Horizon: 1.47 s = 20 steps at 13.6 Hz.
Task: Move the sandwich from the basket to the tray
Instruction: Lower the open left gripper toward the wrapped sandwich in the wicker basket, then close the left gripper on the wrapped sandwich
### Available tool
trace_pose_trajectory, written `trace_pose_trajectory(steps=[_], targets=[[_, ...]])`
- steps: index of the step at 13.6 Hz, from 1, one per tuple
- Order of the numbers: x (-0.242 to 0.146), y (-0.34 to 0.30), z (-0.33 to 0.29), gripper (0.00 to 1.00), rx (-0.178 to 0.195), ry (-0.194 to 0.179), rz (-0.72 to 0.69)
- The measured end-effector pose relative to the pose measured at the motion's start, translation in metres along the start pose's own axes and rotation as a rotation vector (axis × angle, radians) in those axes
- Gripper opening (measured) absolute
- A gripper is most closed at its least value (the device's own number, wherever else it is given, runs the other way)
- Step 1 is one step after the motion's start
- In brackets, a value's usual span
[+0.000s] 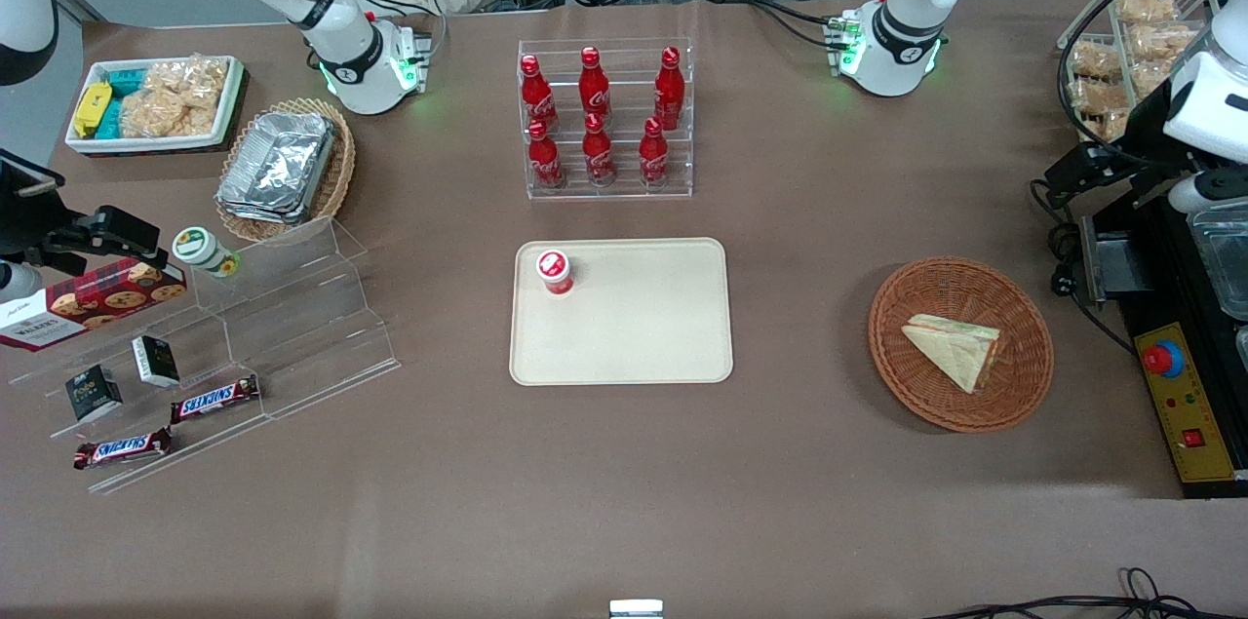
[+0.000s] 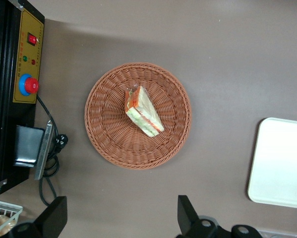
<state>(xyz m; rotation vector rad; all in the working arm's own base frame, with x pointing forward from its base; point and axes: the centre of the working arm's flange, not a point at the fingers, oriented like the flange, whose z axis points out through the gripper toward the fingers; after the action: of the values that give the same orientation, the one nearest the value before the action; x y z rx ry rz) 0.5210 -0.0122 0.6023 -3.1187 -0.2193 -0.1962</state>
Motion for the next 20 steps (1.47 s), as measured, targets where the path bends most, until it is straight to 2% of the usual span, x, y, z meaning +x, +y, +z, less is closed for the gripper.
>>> trace_pose_trajectory(steps=[7, 10, 13, 15, 18, 20], targets=[[-0.002, -0.009, -0.004, 1.00, 0.015, -0.044, 0.010], [0.008, -0.029, 0.020, 1.00, 0.003, -0.097, -0.065], [0.025, -0.028, 0.068, 1.00, 0.010, -0.157, -0.172], [0.039, -0.026, 0.102, 1.00, 0.009, -0.165, -0.242], [0.058, -0.028, 0.161, 1.00, -0.018, -0.141, -0.351], [0.065, -0.031, 0.199, 1.00, -0.040, -0.139, -0.397]])
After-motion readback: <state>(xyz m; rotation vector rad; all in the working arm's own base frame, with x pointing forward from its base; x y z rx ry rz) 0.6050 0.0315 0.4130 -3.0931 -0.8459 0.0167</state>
